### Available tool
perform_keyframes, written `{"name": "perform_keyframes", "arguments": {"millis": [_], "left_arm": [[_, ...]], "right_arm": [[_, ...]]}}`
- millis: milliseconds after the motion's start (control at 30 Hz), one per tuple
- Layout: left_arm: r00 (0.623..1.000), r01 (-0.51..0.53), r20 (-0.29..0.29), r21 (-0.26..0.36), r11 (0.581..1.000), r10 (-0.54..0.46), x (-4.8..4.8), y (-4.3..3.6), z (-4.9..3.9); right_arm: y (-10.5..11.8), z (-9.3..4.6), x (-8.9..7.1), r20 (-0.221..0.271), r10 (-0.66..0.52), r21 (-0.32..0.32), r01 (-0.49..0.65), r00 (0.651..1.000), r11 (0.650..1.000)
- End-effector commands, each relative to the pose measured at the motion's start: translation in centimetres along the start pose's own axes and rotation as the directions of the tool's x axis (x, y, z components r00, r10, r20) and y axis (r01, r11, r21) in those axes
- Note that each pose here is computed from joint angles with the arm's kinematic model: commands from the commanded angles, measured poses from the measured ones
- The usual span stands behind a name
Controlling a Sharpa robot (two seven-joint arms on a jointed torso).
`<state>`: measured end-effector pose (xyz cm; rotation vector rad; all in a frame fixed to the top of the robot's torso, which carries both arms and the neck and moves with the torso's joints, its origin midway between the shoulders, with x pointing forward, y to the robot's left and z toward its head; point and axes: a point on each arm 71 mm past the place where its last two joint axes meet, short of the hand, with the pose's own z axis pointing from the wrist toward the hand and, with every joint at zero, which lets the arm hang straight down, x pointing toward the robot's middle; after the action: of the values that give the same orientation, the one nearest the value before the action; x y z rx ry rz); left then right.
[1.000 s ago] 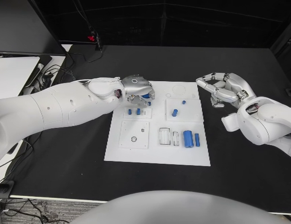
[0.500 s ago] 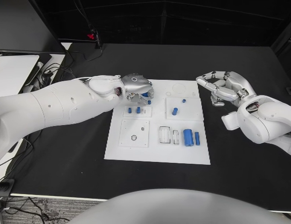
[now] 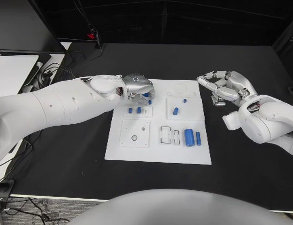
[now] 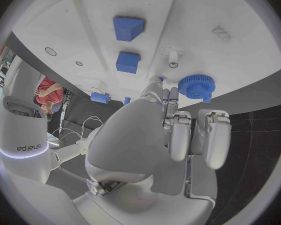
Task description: Assemble the parts on the task board
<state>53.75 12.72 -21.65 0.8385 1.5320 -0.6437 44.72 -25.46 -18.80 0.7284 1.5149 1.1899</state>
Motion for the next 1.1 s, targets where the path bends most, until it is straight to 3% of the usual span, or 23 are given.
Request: {"name": "perform_keyframes", "arguments": {"millis": [33,1100], "left_arm": [[1.000,-0.002,-0.014,-0.004,1.000,0.002,-0.01,0.03,0.09],[0.997,0.015,-0.075,0.007,1.000,-0.014,0.32,-0.31,0.61]], "right_arm": [[0.16,0.01,0.03,0.000,-0.001,-0.009,0.001,1.000,1.000],[0.20,-0.04,0.16,-0.006,0.002,-0.006,-0.002,1.000,1.000]]}}
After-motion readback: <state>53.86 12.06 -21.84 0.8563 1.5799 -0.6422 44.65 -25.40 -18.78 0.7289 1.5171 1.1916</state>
